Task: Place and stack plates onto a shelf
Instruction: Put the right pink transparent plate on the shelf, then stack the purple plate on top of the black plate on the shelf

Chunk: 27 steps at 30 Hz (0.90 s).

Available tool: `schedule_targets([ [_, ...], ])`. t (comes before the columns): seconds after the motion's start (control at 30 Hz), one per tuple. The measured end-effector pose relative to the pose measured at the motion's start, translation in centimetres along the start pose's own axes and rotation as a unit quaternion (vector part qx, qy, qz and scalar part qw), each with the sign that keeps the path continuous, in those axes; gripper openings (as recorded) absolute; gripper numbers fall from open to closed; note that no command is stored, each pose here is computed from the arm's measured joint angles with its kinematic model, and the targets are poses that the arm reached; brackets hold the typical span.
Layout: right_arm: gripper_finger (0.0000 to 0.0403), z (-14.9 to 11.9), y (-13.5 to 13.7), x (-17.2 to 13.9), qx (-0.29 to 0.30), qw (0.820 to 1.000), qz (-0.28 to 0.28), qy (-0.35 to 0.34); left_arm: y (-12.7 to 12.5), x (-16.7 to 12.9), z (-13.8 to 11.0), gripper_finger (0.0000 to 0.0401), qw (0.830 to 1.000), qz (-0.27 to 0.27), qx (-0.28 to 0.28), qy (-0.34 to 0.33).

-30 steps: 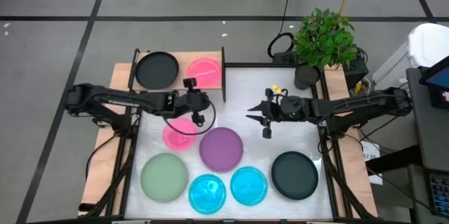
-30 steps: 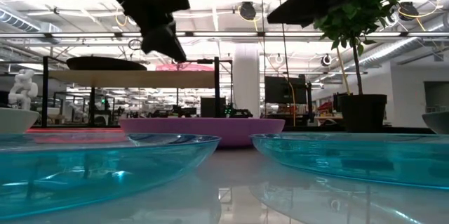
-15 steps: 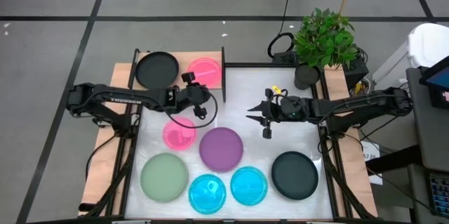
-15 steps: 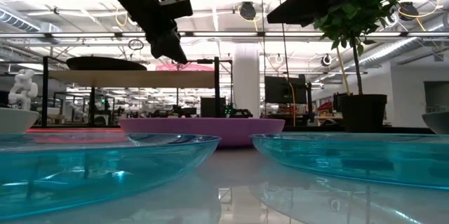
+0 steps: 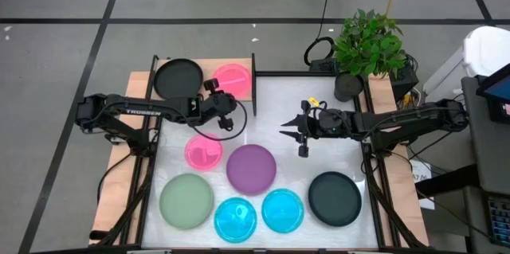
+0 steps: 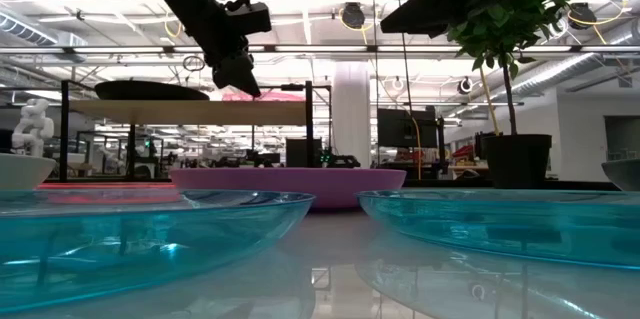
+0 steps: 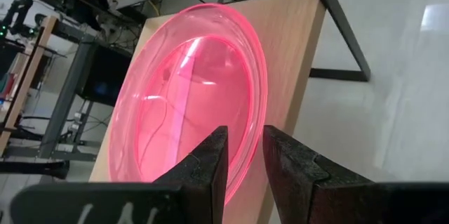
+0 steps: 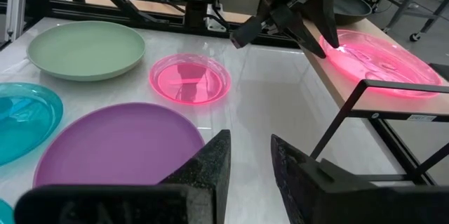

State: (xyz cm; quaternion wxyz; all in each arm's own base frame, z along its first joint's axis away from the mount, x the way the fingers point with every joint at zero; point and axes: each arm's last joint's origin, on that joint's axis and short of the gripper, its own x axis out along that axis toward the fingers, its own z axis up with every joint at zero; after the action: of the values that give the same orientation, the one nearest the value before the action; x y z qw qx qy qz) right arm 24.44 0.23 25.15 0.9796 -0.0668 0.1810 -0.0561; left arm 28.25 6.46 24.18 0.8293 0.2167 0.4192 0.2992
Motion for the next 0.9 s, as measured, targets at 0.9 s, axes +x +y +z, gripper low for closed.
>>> schedule_targets([
  [0.9,0.0089,-0.3,0.0,0.0,-0.001,1.0,0.002,0.018,-2.5,-7.9,0.3,0.0097,0.995,-0.055,-0.004,-0.078],
])
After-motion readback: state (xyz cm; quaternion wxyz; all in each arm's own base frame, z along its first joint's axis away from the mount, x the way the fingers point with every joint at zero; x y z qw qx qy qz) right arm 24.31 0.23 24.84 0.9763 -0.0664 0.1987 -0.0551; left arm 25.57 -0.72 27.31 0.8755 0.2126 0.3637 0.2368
